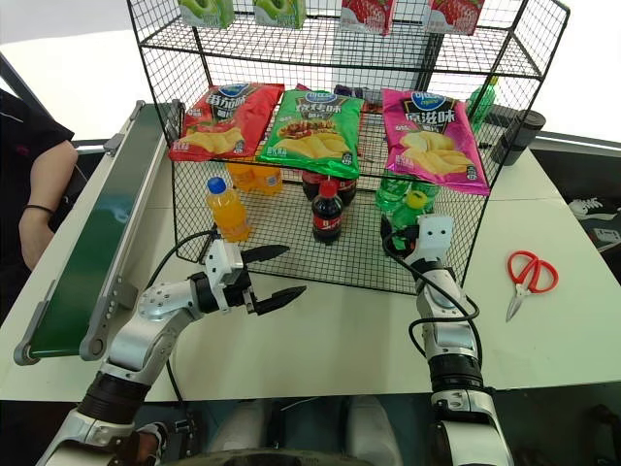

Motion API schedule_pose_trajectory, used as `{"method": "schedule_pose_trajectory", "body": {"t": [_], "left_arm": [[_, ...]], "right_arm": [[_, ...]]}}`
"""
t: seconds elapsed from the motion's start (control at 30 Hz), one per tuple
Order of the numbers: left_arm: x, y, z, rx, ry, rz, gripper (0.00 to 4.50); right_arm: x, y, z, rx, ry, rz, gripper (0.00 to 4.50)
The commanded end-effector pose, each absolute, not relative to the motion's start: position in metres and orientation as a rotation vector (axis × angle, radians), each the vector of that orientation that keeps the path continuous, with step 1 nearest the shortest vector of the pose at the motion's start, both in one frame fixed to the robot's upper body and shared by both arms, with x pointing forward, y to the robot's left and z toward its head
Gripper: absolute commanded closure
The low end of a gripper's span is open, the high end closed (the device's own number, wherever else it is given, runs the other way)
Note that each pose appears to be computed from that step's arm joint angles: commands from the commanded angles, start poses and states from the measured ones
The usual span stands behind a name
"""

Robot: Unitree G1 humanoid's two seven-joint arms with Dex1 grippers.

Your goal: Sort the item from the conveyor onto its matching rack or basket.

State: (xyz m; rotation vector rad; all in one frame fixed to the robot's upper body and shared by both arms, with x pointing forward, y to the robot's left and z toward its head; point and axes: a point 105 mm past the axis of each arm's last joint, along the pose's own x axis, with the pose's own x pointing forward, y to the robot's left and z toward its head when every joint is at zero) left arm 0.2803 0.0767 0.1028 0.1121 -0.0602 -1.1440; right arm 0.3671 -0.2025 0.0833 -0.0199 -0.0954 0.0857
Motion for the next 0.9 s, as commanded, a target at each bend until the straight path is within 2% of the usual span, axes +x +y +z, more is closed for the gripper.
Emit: {"method": "schedule_pose_trajectory", "body": {"t": [0.03,0.27,0.6,0.77,0.9], "left_arm": [[0.281,0.074,0.119,0.123,-0.122,-1.150,0.00],[0.287,0.082,0.110,0.120,-0.067,-1.102,0.00],[0.304,0.116,0.086,0.195,0.045,-0.953,0.00],[0.304,0.151,0.079,0.250,0.084,-0.890,0.00],[0.295,0.175,0.073,0.256,0.138,-0.872,0.00]], "right_arm": [[0.361,-0.206,0.104,-0.063,-0.175,0.074,0.02],[0.330,-0.205,0.109,-0.140,-0.167,0.132,0.02],[0.279,-0.178,0.122,-0.243,-0.118,0.388,0.02],[0.243,-0.196,0.127,-0.236,-0.056,0.445,0.02],[0.226,-0.216,0.123,-0.230,0.004,0.444,0.02]]}}
